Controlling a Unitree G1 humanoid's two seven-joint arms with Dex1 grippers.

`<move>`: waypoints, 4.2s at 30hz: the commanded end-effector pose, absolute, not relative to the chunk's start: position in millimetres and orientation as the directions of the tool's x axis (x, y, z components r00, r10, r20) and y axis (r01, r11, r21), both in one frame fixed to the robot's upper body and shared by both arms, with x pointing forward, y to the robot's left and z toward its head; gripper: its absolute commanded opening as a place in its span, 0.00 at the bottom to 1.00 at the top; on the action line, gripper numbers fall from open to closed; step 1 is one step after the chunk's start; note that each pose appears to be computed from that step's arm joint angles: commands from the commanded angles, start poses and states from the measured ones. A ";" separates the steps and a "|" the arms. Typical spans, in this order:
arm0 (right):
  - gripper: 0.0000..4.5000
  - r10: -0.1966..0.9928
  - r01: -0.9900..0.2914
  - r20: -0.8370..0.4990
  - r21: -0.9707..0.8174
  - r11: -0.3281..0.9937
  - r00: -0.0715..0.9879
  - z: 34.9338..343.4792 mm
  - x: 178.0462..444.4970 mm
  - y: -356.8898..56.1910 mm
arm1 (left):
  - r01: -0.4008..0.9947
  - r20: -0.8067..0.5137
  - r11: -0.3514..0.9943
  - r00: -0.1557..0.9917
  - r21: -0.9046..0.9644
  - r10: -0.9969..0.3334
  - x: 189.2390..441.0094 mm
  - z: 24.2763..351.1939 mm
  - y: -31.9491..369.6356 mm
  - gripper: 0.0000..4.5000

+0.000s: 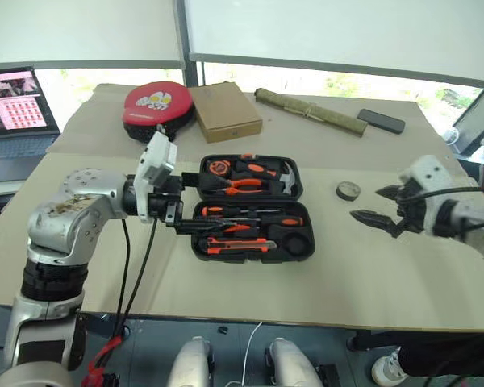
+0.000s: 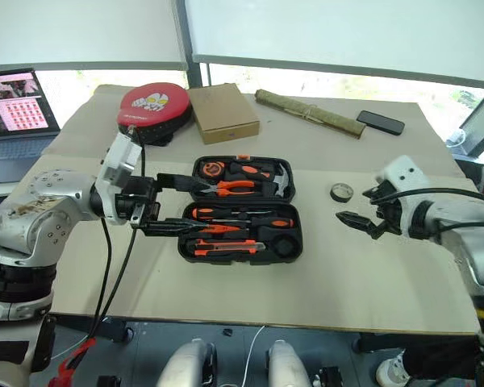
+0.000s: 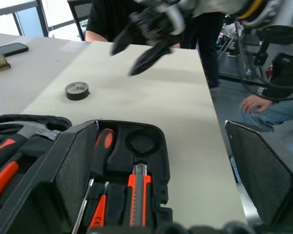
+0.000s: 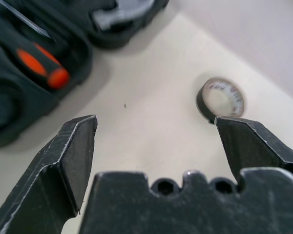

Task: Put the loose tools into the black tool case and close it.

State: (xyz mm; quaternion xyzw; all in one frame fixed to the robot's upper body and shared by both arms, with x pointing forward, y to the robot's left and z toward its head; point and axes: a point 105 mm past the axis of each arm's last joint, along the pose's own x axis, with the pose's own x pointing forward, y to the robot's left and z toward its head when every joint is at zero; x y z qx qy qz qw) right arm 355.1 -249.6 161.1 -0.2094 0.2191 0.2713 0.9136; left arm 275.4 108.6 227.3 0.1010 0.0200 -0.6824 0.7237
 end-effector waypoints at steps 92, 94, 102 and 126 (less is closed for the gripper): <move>0.00 0.608 -0.816 -0.550 -0.314 0.485 0.573 149.2 377.9 -173.7 | 0.825 -0.407 0.523 0.562 0.214 -0.720 354.2 133.2 172.6 0.02; 0.00 0.632 -0.838 -0.554 -0.294 0.460 0.542 148.5 375.3 -166.7 | 0.839 -0.408 0.503 0.541 0.207 -0.735 353.1 130.2 164.7 0.02; 0.00 0.747 -0.929 -0.554 -0.182 0.322 0.367 145.8 329.8 -147.0 | 0.923 -0.424 0.366 0.379 0.117 -0.822 323.1 117.0 141.9 0.02; 0.00 0.471 -0.664 -0.508 -0.312 0.680 0.721 152.5 364.5 -227.2 | 0.932 -0.510 0.339 0.356 0.131 -0.783 318.0 120.6 167.9 0.02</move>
